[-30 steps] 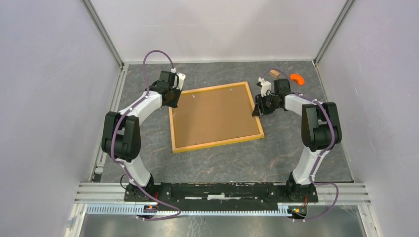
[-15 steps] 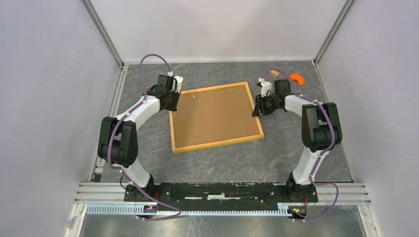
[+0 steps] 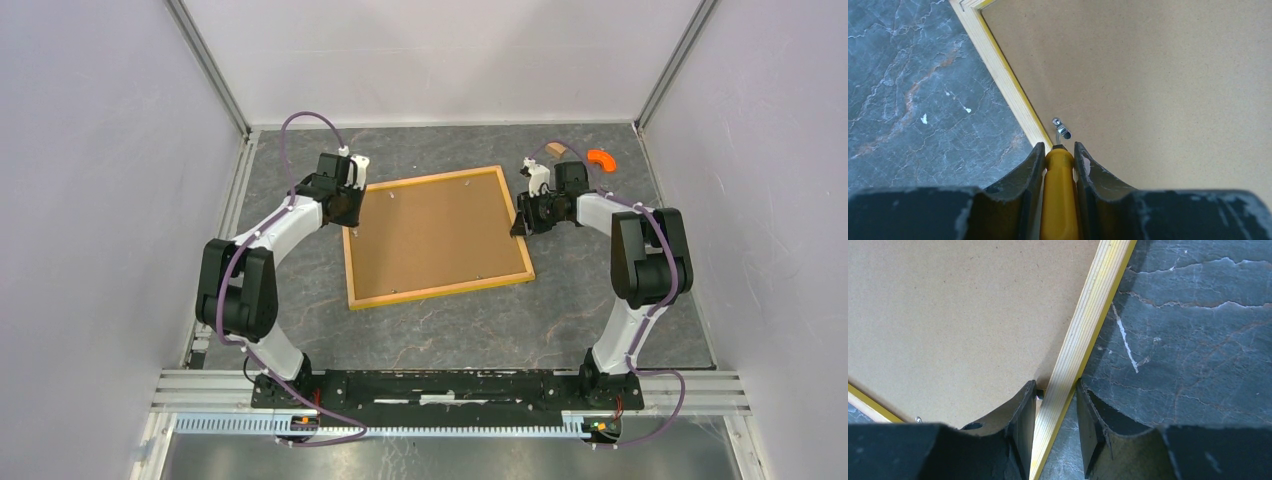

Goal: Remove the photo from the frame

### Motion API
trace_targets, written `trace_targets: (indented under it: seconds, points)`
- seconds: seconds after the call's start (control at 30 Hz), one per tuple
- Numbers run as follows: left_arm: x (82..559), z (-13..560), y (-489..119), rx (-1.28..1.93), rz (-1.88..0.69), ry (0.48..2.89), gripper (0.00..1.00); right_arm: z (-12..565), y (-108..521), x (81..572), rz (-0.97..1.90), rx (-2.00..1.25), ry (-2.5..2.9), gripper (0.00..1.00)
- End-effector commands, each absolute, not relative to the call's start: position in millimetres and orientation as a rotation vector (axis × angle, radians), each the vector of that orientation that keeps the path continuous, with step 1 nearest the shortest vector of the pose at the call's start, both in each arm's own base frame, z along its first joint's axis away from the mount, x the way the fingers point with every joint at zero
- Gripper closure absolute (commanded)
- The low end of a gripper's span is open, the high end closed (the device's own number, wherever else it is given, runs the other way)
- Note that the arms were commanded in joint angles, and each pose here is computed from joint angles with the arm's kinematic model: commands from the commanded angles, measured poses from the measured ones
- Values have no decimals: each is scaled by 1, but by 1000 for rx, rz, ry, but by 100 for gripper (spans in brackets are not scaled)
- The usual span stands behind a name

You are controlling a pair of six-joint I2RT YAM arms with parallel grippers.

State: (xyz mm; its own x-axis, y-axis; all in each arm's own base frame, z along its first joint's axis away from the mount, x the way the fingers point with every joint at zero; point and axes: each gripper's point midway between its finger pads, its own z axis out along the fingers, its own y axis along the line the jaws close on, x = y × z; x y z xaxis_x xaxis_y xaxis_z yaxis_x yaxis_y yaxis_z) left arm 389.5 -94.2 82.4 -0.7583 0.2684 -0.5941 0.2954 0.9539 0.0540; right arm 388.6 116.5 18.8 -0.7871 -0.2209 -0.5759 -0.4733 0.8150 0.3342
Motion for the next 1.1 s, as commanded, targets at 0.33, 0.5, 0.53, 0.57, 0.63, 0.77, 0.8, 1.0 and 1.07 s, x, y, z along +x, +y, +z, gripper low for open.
trace_targets:
  seconds: [0.33, 0.5, 0.53, 0.57, 0.63, 0.77, 0.8, 1.0, 1.07]
  points:
    - [377, 138, -139, 407, -415, 2409, 98, 3, 119, 273, 838, -609, 2695, 56]
    - [372, 167, -124, 361, -469, 2387, 98, 41, 116, 293, 789, -914, 2535, 43]
    - [371, 169, -120, 389, -469, 2384, 98, 52, 113, 314, 730, -967, 2487, 38]
    - [369, 171, -117, 407, -472, 2389, 98, 59, 113, 331, 686, -1019, 2446, 33]
    - [365, 172, -112, 430, -461, 2398, 98, 84, 117, 378, 600, -1074, 2352, 26]
    - [361, 176, -106, 418, -469, 2394, 98, 104, 151, 440, 567, -1140, 2240, 18]
    - [360, 178, -106, 417, -479, 2394, 98, 109, 163, 452, 560, -1164, 2204, 17]
    - [357, 179, -97, 405, -493, 2409, 98, 101, 216, 498, 481, -1216, 2092, 14]
    - [354, 178, -95, 388, -490, 2416, 98, 98, 224, 513, 449, -1190, 2064, 13]
